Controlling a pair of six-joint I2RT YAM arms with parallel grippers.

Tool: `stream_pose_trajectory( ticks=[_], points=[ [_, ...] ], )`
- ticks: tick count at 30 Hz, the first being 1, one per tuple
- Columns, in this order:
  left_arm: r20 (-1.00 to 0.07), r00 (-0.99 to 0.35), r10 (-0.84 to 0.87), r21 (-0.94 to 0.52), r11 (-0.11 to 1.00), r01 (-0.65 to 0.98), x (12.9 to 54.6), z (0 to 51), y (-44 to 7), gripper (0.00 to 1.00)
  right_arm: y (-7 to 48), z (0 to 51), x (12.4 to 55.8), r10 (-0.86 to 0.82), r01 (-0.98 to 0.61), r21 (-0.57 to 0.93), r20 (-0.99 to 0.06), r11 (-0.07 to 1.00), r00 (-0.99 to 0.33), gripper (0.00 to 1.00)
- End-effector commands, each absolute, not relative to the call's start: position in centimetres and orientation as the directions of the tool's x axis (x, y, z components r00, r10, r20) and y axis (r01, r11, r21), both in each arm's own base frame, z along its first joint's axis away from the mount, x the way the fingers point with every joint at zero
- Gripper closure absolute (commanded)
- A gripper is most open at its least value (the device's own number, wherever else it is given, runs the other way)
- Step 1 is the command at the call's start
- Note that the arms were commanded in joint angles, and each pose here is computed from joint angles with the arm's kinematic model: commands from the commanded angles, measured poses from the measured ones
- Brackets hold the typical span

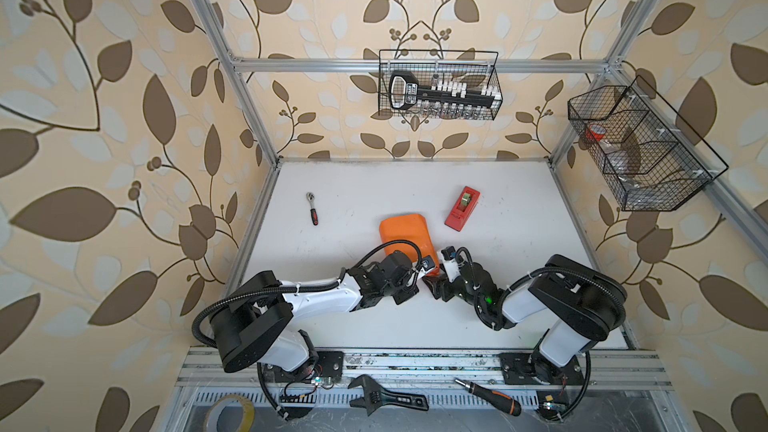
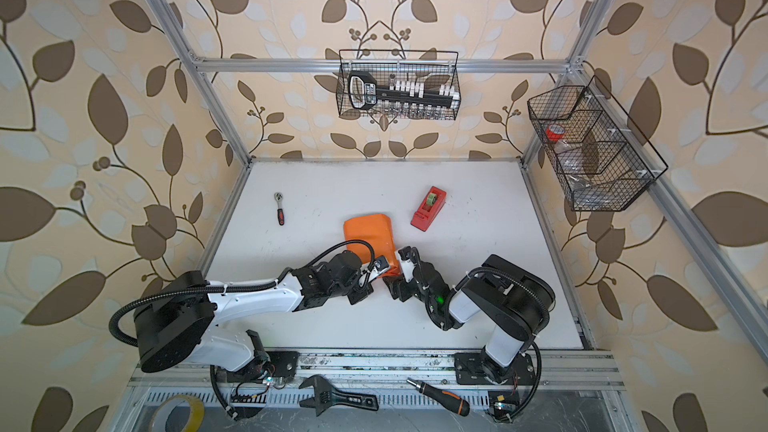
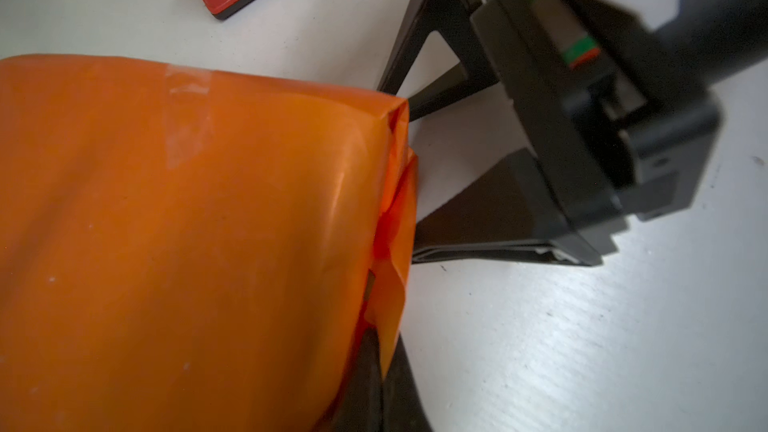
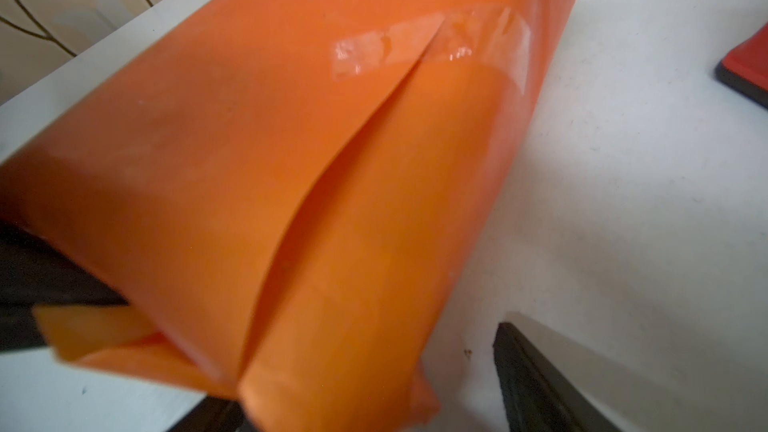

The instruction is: Wrap the gift box in paper

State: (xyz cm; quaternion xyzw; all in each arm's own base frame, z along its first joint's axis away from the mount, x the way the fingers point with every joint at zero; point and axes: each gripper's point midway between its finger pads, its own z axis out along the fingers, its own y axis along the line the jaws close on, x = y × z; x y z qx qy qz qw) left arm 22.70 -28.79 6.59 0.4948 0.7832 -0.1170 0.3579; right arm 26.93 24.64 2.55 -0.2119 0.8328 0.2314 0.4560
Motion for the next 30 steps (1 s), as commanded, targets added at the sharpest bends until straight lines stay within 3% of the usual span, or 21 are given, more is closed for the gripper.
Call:
stream_pose_trajectory(
  ticks=[1, 12, 20, 30],
  points=[
    [-0.709, -0.255, 0.657, 0.146, 0.491, 0.859, 23.2, 7.6, -29.6, 0.94, 25.0, 3.0, 27.4, -0.141, -0.578, 0.180, -0.873, 0.796, -0.467, 0.22],
    [-0.713, -0.263, 0.651, 0.136, 0.496, 0.858, 23.1, 8.0, -29.5, 0.80, 25.0, 3.0, 27.5, -0.134, -0.571, 0.185, -0.873, 0.800, -0.470, 0.25],
    [-0.714, -0.277, 0.643, 0.119, 0.501, 0.857, 22.8, 8.8, -29.3, 0.65, 24.9, 2.9, 27.5, -0.135, -0.570, 0.184, -0.872, 0.801, -0.471, 0.25],
    [-0.724, -0.279, 0.630, 0.104, 0.499, 0.860, 22.1, 9.7, -28.9, 0.58, 24.9, 3.2, 27.7, -0.126, -0.565, 0.185, -0.876, 0.804, -0.466, 0.25]
  ],
)
